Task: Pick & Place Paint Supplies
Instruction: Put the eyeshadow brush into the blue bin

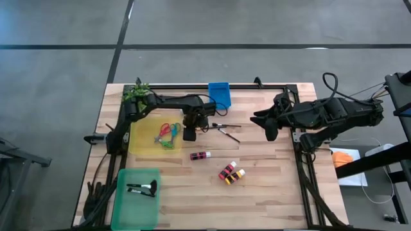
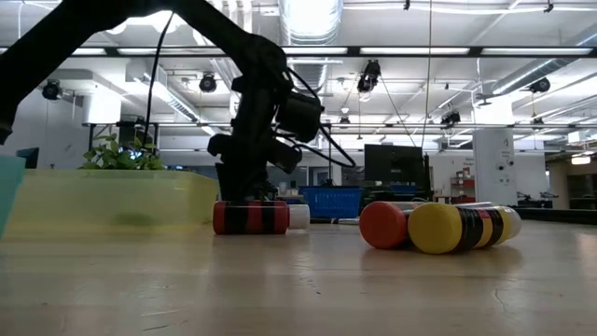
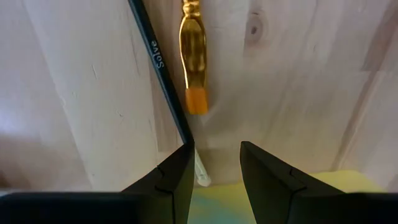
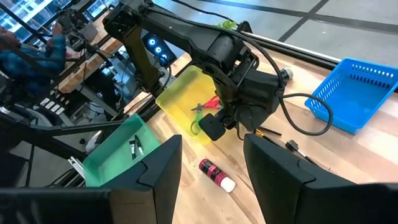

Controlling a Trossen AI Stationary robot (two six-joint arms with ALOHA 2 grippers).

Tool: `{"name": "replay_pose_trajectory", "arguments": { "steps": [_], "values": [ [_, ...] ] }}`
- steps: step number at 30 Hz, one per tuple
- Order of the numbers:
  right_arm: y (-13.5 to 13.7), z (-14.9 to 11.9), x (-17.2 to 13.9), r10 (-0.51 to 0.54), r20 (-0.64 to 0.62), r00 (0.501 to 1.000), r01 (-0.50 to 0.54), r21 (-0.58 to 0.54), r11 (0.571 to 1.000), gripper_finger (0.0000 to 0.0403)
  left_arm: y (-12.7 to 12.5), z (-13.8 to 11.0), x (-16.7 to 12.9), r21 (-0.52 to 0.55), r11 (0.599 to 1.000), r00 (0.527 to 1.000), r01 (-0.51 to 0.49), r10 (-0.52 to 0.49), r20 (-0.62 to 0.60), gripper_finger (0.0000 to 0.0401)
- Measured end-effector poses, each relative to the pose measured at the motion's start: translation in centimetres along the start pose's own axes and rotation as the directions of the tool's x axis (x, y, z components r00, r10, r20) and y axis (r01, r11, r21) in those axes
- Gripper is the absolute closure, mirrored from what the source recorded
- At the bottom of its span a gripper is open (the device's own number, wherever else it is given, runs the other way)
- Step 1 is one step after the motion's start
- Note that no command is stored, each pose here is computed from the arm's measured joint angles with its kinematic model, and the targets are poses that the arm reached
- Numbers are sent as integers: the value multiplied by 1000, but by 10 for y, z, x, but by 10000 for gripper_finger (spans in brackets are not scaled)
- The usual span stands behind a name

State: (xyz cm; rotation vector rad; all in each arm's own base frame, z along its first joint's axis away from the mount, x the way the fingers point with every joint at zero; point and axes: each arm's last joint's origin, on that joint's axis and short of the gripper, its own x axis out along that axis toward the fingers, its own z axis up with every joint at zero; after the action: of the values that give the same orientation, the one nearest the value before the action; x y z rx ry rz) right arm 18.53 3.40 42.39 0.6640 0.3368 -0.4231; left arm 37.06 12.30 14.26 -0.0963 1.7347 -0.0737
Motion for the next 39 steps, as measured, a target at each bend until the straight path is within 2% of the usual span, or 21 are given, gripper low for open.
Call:
{"name": "replay_pose_trajectory", "arguments": {
  "steps": [9,18,29,31,35,39],
  "values": [
    [0,0,0,0,0,1000,0,2,1000,232,10,-2,1,-26,1000,1000,0,1,14,328],
    [0,0,0,-1,0,1000,1,1,1000,232,12,2,1,-24,1000,998,-20,21,63,334],
    [0,0,0,-1,0,1000,1,2,1000,232,13,8,17,-29,999,1000,-16,17,16,335],
    [0,0,0,-1,-1,1000,1,5,1000,232,13,8,17,-29,999,1000,-17,18,16,343],
    [0,0,0,-1,-1,1000,1,6,1000,232,13,8,18,-29,999,1000,-20,20,17,384],
    [0,0,0,-1,-1,1000,1,5,1000,232,13,8,18,-11,1000,1000,-21,21,16,390]
  ]
}}
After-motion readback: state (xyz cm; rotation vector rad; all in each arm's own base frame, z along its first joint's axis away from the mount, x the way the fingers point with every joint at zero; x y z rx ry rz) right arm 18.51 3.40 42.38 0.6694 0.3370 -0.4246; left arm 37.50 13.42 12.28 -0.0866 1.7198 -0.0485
